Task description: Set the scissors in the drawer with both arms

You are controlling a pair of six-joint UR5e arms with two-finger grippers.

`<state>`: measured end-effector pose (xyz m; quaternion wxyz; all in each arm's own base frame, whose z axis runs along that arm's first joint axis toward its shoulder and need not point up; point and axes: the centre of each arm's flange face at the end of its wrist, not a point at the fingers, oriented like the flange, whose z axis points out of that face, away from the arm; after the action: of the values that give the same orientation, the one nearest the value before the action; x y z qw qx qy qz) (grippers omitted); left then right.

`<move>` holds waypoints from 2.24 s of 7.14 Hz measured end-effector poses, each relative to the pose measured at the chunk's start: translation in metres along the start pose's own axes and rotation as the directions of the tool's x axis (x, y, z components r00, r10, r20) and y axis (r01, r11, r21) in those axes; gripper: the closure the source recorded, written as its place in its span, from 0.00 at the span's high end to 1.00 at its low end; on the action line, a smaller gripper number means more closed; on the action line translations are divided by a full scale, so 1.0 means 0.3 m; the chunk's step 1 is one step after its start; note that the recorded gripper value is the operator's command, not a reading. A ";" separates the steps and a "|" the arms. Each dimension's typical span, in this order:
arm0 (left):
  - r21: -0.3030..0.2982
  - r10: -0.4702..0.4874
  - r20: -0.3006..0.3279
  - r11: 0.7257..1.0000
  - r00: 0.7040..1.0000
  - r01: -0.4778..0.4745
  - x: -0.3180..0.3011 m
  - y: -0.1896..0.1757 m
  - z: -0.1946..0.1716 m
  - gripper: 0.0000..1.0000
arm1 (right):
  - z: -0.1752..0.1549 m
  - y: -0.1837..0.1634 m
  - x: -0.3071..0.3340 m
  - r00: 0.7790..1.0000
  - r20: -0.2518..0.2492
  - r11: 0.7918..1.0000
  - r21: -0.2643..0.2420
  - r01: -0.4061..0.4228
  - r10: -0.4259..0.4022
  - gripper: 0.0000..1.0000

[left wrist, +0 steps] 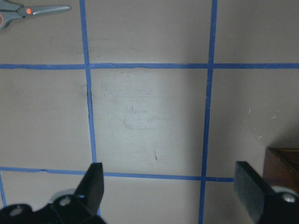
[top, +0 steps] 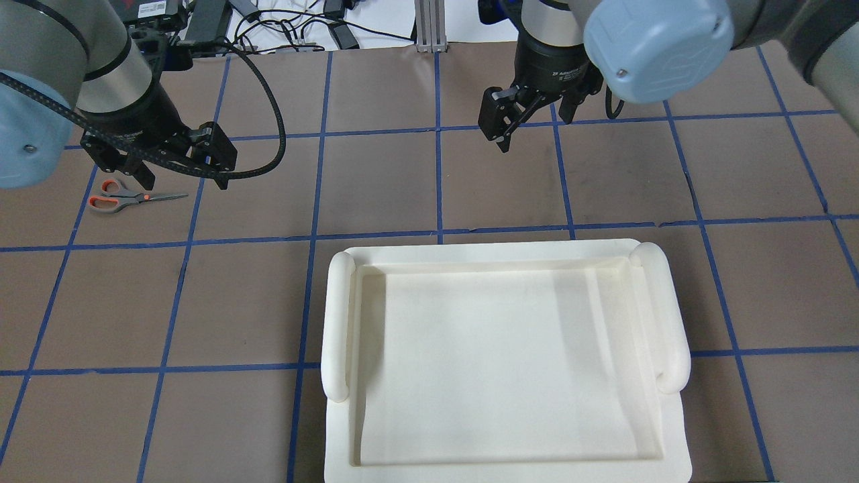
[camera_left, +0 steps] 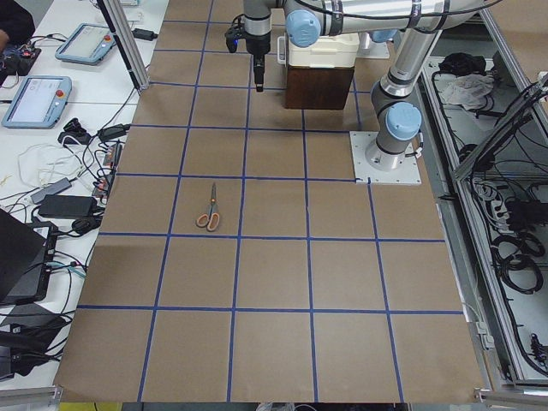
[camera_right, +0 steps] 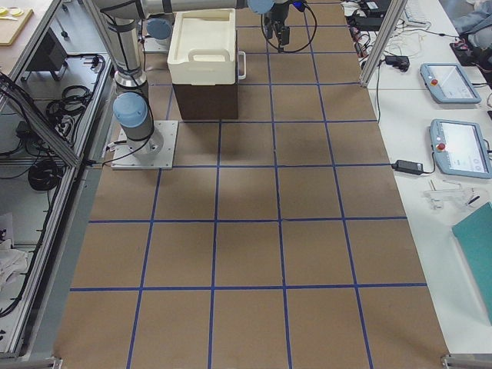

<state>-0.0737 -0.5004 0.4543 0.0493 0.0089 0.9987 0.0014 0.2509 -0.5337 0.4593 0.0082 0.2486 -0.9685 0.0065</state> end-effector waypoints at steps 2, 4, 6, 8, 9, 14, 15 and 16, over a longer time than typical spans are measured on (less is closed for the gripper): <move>0.014 0.117 0.030 0.993 0.993 -0.117 -0.134 -0.067 0.050 1.00 | 0.085 0.003 -0.034 0.985 0.034 0.985 -0.032 0.169 -0.168 1.00; 0.032 0.258 0.057 0.965 0.964 -0.260 -0.272 -0.141 0.120 1.00 | 0.127 0.000 -0.071 0.941 0.133 0.950 0.014 0.313 -0.312 1.00; 0.038 0.442 0.080 0.894 0.894 -0.446 -0.371 -0.209 0.205 1.00 | 0.150 -0.001 -0.083 0.906 0.169 0.921 0.035 0.387 -0.387 1.00; 0.022 0.622 0.078 0.780 0.779 -0.625 -0.456 -0.251 0.290 1.00 | 0.189 0.003 -0.082 0.893 0.176 0.908 0.018 0.418 -0.414 1.00; 0.023 0.684 0.056 0.727 0.727 -0.686 -0.515 -0.262 0.337 1.00 | 0.209 0.010 -0.078 0.869 0.169 0.882 0.003 0.472 -0.466 1.00; 0.041 0.924 0.026 0.379 0.381 -0.924 -0.735 -0.351 0.630 1.00 | 0.309 0.001 -0.166 0.717 0.154 0.713 -0.087 0.696 -0.680 1.00; 0.037 0.952 0.027 0.305 0.306 -0.952 -0.746 -0.375 0.698 1.00 | 0.305 -0.009 -0.183 0.699 0.131 0.694 -0.086 0.715 -0.703 1.00; 0.033 0.973 0.033 0.227 0.228 -0.973 -0.754 -0.399 0.754 1.00 | 0.301 -0.027 -0.185 0.673 0.109 0.670 -0.065 0.739 -0.732 1.00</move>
<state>0.1715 -0.6238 0.2510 0.0400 0.6284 0.7768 0.0085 0.3022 -0.5155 0.3681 -0.0126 0.6168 -0.7850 -0.0565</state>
